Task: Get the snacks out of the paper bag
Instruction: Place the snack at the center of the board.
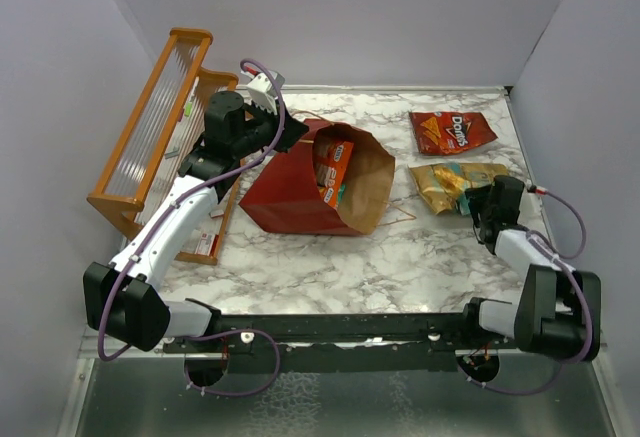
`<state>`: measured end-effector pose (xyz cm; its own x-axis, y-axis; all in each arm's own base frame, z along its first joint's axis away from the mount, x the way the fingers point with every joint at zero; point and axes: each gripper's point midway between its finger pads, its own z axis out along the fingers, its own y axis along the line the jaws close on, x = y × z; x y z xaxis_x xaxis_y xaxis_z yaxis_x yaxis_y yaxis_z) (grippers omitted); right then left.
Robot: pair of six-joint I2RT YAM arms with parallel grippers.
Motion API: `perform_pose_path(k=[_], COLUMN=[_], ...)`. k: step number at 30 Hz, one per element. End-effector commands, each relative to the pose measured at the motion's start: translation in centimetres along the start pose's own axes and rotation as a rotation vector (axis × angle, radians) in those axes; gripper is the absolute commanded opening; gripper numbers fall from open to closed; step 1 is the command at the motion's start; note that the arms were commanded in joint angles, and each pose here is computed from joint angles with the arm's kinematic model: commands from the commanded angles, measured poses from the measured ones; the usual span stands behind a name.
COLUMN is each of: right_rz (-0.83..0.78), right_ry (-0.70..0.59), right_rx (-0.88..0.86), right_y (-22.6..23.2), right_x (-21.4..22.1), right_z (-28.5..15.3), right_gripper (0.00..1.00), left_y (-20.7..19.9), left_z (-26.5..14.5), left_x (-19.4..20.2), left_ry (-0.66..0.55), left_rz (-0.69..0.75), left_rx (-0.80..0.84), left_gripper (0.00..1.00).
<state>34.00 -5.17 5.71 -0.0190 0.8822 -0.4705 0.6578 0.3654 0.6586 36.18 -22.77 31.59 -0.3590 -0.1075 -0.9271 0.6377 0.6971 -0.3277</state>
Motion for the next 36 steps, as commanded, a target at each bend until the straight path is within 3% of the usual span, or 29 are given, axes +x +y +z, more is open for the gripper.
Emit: perform_pose_path(k=[1, 6, 13, 16, 20, 29, 36], right_rz=[-0.099, -0.161, -0.296, -0.33, -0.43, -0.425, -0.358], right_ry=[-0.046, -0.049, 0.001, 0.015, 0.107, 0.163, 0.387], right_rx=[0.164, 0.206, 0.078, -0.017, -0.316, -0.308, -0.279], right_y=[-3.8, -4.4, 2.3, 5.4, 10.5, 8.4, 3.9], right_x=[-1.3, -2.1, -4.5, -5.0, -2.9, -0.6, 5.5], right_z=[-2.4, -4.0, -6.9, -7.8, -8.3, -6.4, -3.9], right_gripper=[0.59, 0.66, 0.68, 0.69, 0.69, 0.69, 0.69], left_y=[-0.4, -0.6, -0.8, -0.6, -0.5, -0.7, -0.5], left_z=[-0.2, -0.1, -0.2, -0.3, -0.3, -0.5, -0.7], left_x=[-1.4, -1.2, -1.3, -1.5, -1.5, -1.8, -1.9], left_ry=[-0.035, -0.032, -0.032, -0.033, -0.033, -0.039, -0.045], left_rz=[0.019, 0.016, 0.017, 0.024, 0.028, 0.031, 0.043], left_rx=[0.008, 0.014, 0.018, 0.006, 0.0, 0.005, -0.008], left_gripper=[0.0, 0.0, 0.0, 0.0, 0.0, 0.0, 0.0])
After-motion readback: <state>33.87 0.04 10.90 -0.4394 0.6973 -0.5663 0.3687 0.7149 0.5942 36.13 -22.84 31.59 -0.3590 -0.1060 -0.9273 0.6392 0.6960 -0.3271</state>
